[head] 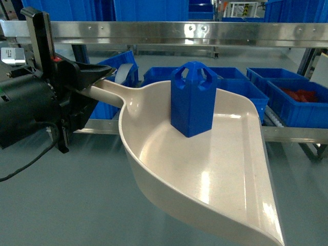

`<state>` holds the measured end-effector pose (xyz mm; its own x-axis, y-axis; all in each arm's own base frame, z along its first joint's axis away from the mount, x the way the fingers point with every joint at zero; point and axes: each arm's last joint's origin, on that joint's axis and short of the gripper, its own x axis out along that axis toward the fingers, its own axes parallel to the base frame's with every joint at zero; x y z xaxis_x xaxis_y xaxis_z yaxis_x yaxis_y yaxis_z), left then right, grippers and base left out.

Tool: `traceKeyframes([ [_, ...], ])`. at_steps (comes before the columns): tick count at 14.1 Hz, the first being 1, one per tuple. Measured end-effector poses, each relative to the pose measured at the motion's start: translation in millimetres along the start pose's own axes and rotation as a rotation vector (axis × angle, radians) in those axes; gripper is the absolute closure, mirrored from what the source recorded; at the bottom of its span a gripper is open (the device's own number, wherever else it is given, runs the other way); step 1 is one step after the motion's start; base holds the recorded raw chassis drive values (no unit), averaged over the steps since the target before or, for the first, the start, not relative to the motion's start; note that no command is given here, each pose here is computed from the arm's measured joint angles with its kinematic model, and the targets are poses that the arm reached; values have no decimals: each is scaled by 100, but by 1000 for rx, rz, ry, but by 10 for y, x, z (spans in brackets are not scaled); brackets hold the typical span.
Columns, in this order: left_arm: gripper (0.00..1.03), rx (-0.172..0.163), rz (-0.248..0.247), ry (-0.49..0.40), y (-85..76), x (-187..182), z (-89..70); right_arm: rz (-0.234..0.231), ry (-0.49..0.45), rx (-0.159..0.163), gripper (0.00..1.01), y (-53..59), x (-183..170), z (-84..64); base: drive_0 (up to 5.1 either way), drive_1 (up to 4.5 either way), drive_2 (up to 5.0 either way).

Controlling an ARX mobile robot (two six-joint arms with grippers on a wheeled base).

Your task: Place part in tray to right shelf

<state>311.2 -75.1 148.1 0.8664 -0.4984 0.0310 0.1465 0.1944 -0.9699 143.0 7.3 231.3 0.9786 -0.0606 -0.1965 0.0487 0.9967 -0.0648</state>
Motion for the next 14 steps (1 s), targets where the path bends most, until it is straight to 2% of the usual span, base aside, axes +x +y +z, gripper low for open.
traceKeyframes([
  [14,89,0,-1,1,-2,1,-2,1,0,0,3,0,0,0,0,0,0],
])
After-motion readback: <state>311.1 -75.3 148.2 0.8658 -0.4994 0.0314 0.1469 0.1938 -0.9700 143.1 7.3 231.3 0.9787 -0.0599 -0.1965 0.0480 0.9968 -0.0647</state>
